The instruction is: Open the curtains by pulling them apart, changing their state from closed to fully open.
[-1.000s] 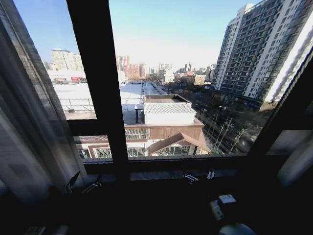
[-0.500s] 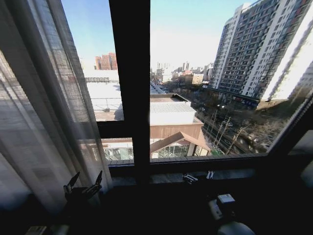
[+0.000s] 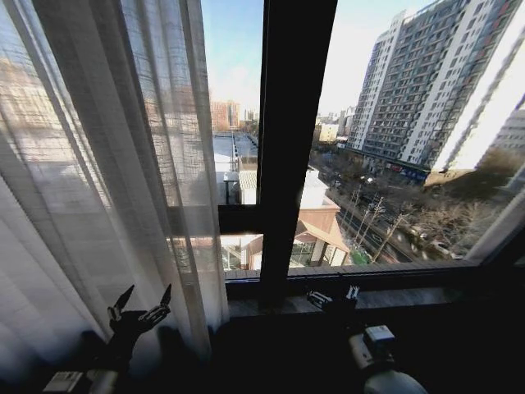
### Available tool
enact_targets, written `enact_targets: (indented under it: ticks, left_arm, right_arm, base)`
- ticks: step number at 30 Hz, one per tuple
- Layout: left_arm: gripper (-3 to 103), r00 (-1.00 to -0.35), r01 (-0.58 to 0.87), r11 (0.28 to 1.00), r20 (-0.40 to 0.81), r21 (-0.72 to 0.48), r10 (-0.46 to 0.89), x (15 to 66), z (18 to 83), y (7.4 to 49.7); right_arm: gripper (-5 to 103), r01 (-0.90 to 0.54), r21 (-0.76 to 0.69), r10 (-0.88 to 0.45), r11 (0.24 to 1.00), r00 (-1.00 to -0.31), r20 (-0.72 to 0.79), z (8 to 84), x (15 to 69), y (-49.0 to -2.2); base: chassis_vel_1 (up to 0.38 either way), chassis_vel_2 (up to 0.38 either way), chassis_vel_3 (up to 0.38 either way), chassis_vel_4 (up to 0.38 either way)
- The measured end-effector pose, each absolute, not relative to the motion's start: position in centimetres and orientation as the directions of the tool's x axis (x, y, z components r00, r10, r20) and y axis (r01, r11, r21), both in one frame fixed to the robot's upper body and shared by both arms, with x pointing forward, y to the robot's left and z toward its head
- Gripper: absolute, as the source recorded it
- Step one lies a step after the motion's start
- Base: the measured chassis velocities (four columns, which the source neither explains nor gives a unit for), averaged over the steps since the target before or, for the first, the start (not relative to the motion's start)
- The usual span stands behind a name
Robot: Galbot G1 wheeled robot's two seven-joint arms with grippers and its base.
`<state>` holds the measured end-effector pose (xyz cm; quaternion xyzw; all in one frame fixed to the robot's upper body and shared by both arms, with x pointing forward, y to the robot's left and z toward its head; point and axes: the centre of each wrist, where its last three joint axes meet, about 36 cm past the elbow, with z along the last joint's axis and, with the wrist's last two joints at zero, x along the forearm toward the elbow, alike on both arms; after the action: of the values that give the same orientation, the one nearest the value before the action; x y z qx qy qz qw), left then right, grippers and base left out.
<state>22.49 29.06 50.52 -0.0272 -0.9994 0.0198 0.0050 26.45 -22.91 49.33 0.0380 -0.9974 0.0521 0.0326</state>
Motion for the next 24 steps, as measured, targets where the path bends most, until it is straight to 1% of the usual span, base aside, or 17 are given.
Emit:
enact_targets:
  ticks: [7, 12, 18, 24]
  left_arm:
    - [100, -0.993, 0.114, 0.993, 0.039, -0.037, 0.116, 25.3, 51.2, 28.9]
    - [100, -0.993, 0.110, 0.993, 0.038, -0.043, 0.111, 27.4, 51.0, 29.0]
    - [100, -0.995, 0.085, 0.996, 0.043, -0.014, 0.086, 29.7, 50.2, 30.2]
    - [100, -0.989, 0.136, 0.990, 0.060, -0.023, 0.137, 30.8, 49.6, 28.8]
  right_arm:
    - [100, -0.069, -0.115, -0.060, 0.991, -0.996, 0.072, 49.0, 26.0, -23.0]
    - [100, -0.058, -0.120, -0.049, 0.991, -0.996, 0.073, 48.8, 25.7, -23.2]
    - [100, -0.075, -0.139, -0.063, 0.987, -0.994, 0.084, 48.4, 25.7, -23.2]
    - [100, -0.049, -0.142, -0.037, 0.989, -0.995, 0.088, 48.1, 25.6, -23.3]
  base:
    - [-0.019, -0.043, 0.026, 0.042]
    - [-0.005, -0.006, 0.011, 0.004]
    - [0.000, 0.000, 0.000, 0.000]
    - [0.000, 0.000, 0.000, 0.000]
